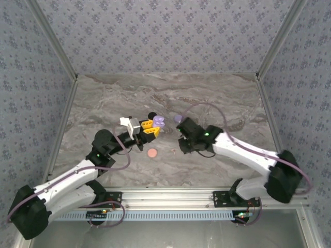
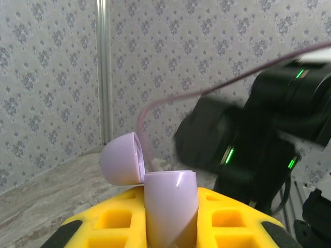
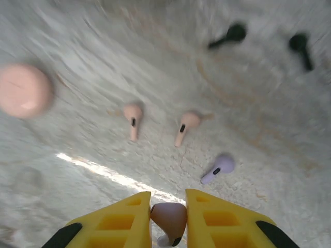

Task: Insert wireless bluetooth earbuds into charging case

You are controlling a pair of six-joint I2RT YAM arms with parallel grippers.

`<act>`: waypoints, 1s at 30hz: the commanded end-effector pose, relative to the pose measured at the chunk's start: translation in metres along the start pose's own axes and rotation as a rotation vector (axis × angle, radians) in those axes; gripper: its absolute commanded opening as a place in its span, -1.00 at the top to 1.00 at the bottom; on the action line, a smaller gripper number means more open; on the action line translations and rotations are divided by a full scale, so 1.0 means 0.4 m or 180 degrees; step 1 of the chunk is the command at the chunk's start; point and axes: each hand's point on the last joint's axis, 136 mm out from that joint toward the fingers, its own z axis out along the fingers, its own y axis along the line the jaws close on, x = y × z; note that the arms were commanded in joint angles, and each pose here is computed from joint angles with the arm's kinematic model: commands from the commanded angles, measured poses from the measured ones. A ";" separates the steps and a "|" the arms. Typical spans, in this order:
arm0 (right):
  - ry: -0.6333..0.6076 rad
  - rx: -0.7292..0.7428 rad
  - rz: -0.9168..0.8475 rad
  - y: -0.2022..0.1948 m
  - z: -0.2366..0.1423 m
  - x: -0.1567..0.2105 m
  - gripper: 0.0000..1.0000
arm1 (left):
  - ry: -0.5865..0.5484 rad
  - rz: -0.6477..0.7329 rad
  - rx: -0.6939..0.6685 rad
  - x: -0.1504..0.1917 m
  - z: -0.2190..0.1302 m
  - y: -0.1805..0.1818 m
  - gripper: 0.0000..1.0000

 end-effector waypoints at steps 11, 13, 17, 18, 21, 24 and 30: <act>-0.1917 -0.0796 -0.0516 0.069 -0.420 -0.252 0.56 | -0.0084 -0.0097 0.0239 -0.005 0.080 -0.019 1.00; -0.2084 -0.0944 -0.0593 0.099 -0.457 -0.276 0.56 | -0.0074 -0.0121 0.0267 0.001 0.091 -0.021 1.00; -0.2287 -0.1153 -0.0739 0.158 -0.488 -0.305 0.56 | -0.0062 -0.0147 0.0336 0.003 0.107 -0.029 1.00; -0.2289 -0.1177 -0.0774 0.169 -0.484 -0.307 0.56 | -0.0060 -0.0150 0.0343 0.003 0.109 -0.030 1.00; -0.2258 -0.1224 -0.0842 0.196 -0.467 -0.310 0.56 | -0.0063 -0.0159 0.0349 0.002 0.112 -0.030 1.00; -0.2233 -0.1234 -0.0843 0.207 -0.448 -0.313 0.56 | -0.0080 -0.0168 0.0360 -0.002 0.112 -0.033 1.00; -0.2227 -0.1260 -0.0828 0.215 -0.434 -0.316 0.56 | -0.0097 -0.0165 0.0369 -0.006 0.111 -0.036 1.00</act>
